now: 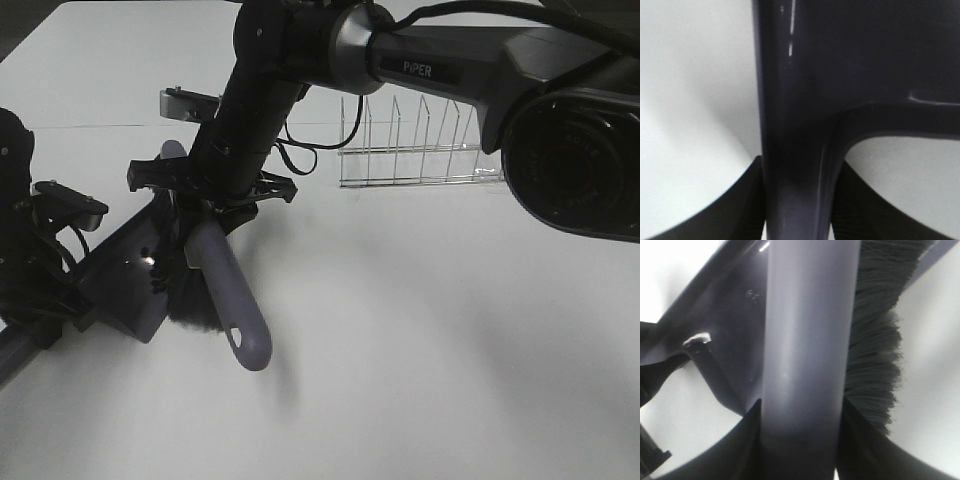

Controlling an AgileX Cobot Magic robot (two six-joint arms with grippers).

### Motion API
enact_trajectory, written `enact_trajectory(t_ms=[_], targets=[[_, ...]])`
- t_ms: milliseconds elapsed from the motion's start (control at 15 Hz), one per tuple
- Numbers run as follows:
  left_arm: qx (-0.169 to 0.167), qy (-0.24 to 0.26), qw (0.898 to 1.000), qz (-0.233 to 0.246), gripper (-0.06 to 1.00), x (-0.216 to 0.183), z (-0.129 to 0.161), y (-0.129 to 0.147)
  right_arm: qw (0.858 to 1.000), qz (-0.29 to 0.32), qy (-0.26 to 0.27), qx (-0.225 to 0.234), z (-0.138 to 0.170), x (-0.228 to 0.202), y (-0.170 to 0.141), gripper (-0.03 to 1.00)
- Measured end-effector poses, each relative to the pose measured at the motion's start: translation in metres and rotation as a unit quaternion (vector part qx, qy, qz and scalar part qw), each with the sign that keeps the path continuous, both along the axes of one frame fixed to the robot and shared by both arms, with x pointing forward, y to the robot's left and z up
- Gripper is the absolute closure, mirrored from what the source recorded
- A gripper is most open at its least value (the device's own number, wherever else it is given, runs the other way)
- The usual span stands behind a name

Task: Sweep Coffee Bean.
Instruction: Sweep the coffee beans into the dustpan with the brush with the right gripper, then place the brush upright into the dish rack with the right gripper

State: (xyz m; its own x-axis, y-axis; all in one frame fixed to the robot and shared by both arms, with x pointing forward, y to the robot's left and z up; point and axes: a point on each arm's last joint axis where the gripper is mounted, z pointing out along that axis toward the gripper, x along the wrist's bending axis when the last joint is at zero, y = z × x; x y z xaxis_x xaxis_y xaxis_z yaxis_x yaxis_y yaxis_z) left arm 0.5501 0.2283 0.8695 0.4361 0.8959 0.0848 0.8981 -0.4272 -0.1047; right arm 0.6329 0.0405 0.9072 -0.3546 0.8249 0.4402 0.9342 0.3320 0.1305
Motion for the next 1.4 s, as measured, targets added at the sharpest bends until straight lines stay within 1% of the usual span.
enact_trajectory(t_ms=[200,333,400,467,533,667,800,933,1000,1067,1200,1267,1400], targets=[[-0.001,0.000,1.000,0.001,0.62,0.000,0.000,0.000,0.999,0.005,0.012,0.029,0.003,-0.002,0.005,0.65],[-0.002,0.001,1.000,0.005,0.62,0.000,0.000,0.000,0.999,0.010,0.005,0.034,0.009,-0.001,0.006,0.65],[-0.002,0.001,1.000,0.006,0.62,0.000,0.000,0.000,0.999,0.011,-0.004,0.041,0.017,0.002,0.006,0.65],[-0.002,0.000,1.000,0.015,0.62,0.000,0.000,-0.001,0.998,0.024,-0.024,0.047,0.044,0.010,0.000,0.65],[-0.002,-0.001,1.000,0.025,0.62,0.000,0.000,-0.001,0.998,0.029,-0.035,0.041,0.058,0.014,-0.008,0.65],[-0.002,-0.003,0.999,0.045,0.62,0.000,0.000,-0.001,0.997,0.022,-0.075,0.027,0.080,0.026,-0.024,0.65],[-0.001,-0.003,0.998,0.069,0.62,-0.001,0.000,-0.001,0.993,0.019,-0.113,0.002,0.100,0.030,-0.038,0.65],[0.001,-0.004,0.995,0.100,0.62,-0.002,0.000,-0.001,0.989,0.018,-0.147,-0.002,0.133,0.023,-0.046,0.65],[0.001,-0.004,0.994,0.109,0.62,-0.002,0.000,-0.001,0.988,0.018,-0.154,-0.004,0.140,0.021,-0.048,0.65],[0.002,-0.005,0.992,0.122,0.62,-0.002,0.000,-0.001,0.985,0.018,-0.168,-0.017,0.154,0.014,-0.056,0.65],[0.004,-0.008,0.988,0.155,0.62,-0.002,0.001,-0.001,0.979,0.021,-0.190,-0.071,0.170,-0.002,-0.077,0.65],[0.004,-0.007,0.986,0.167,0.62,-0.002,0.001,-0.001,0.977,0.025,-0.186,-0.104,0.168,-0.012,-0.089,0.65],[0.004,-0.008,0.985,0.175,0.62,-0.002,0.001,-0.001,0.973,0.032,-0.172,-0.151,0.169,-0.036,-0.114,0.65]])
